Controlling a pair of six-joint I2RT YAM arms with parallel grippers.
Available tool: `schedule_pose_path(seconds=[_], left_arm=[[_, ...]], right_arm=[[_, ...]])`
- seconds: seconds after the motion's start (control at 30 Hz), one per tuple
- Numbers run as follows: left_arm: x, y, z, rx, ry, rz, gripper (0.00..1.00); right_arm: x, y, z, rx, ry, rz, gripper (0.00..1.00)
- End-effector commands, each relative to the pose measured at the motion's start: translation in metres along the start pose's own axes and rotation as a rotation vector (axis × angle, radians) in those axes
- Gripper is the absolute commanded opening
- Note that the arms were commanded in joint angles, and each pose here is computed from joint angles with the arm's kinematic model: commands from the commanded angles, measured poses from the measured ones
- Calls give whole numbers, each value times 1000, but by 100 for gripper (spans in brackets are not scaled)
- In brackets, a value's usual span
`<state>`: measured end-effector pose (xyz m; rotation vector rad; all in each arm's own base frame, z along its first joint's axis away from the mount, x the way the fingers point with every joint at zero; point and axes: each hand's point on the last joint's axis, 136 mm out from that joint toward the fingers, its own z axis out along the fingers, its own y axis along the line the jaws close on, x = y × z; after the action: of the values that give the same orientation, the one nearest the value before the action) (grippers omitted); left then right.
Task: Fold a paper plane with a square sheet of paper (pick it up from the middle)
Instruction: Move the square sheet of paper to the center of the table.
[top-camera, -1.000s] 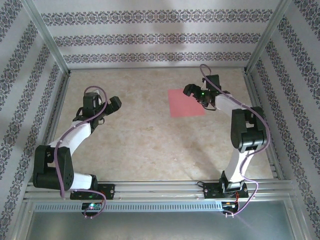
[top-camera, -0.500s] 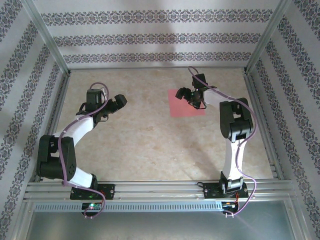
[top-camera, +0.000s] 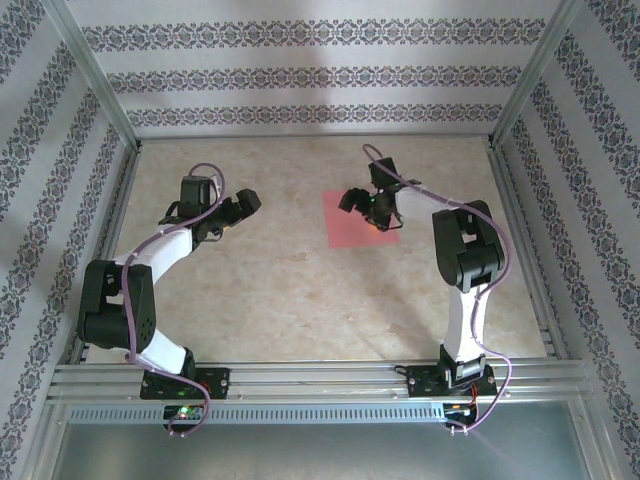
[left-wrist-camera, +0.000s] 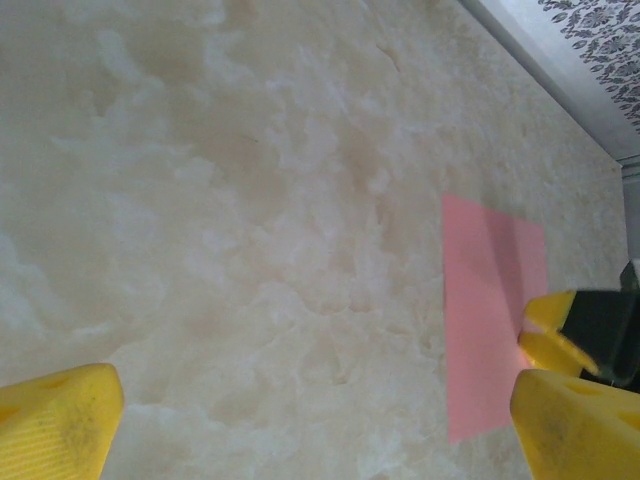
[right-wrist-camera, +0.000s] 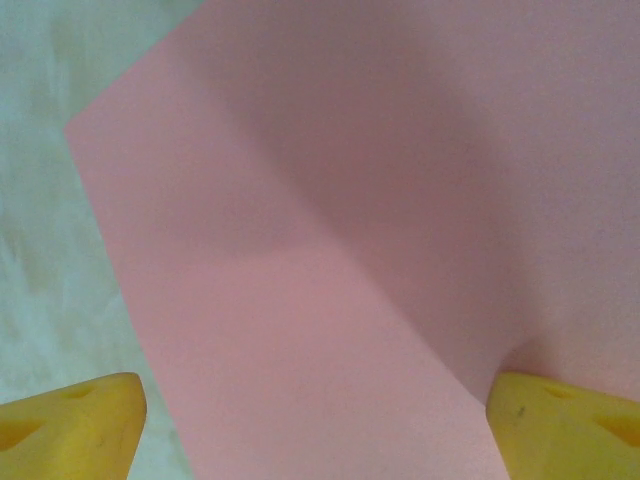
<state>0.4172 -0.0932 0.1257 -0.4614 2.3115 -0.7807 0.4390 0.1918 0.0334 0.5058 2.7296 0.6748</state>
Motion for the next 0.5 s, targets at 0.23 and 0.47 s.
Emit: schedule_pose_path(seconds=[0.23,0.47], left_arm=[[27,8,8,-57,63,-48,100],[48,7,8,-103,114,-51,100]], right_arm=[[155,2,7,126,147,237,92],[151,51,-24,-62,119,242,91]])
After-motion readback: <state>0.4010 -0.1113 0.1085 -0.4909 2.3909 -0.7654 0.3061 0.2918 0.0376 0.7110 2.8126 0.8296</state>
